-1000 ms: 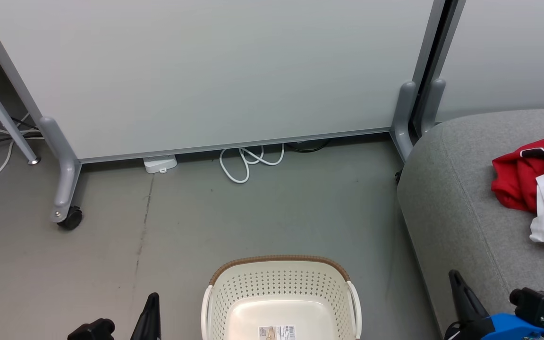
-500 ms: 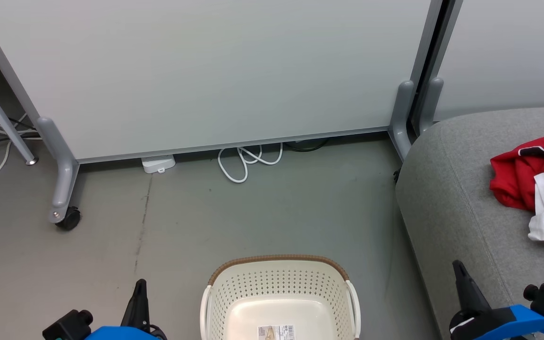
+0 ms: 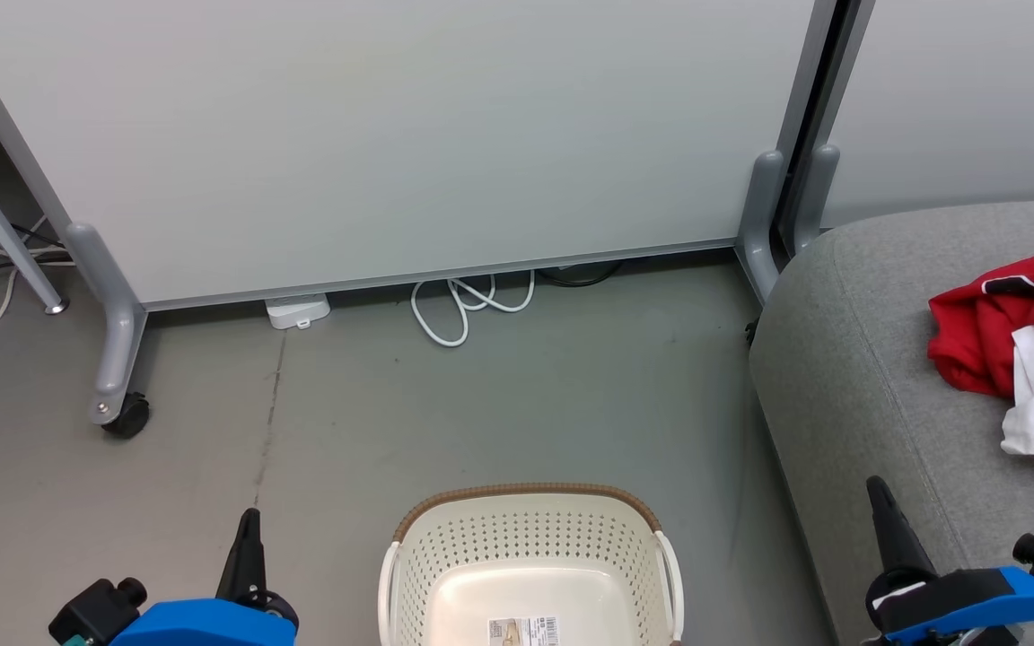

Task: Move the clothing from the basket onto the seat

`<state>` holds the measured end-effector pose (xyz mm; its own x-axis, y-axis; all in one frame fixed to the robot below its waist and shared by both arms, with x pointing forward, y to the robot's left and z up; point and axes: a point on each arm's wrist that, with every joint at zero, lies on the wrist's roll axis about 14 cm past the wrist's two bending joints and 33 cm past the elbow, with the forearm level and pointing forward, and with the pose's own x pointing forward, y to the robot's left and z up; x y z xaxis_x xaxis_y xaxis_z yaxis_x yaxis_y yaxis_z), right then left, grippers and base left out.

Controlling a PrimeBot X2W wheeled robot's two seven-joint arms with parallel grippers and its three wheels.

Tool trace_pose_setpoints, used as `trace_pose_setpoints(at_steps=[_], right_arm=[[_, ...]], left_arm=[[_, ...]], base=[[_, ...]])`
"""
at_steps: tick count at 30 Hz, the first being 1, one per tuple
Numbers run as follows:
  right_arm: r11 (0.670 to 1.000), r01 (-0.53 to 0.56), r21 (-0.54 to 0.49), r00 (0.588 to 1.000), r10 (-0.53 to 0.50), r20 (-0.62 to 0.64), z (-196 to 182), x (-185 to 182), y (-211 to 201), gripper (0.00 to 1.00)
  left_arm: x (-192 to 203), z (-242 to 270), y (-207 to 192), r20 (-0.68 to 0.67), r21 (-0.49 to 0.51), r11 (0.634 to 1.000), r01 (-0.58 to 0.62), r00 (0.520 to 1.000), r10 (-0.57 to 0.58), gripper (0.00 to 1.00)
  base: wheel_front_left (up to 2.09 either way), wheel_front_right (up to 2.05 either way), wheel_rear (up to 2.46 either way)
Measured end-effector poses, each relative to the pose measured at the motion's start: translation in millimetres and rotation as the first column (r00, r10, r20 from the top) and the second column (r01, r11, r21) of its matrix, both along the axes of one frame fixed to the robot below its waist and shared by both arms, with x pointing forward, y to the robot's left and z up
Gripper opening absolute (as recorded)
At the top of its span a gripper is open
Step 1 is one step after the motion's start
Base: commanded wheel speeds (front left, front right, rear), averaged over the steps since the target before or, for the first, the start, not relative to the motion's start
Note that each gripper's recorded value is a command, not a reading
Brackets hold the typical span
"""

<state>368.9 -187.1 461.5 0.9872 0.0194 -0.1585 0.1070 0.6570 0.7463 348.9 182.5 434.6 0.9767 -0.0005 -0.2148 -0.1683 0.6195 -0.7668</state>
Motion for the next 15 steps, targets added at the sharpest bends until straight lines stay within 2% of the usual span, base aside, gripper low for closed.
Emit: trace_pose_setpoints(at_steps=[15], right_arm=[[0.985, 0.026, 0.173, 0.999, -0.03, 0.02, 8, 4, -2, 0.0]], left_arm=[[9, 14, 6, 0.029, -0.157, 0.987, -0.037, 0.999, 0.042, 0.0]], base=[[0.0, 0.0, 0.0]])
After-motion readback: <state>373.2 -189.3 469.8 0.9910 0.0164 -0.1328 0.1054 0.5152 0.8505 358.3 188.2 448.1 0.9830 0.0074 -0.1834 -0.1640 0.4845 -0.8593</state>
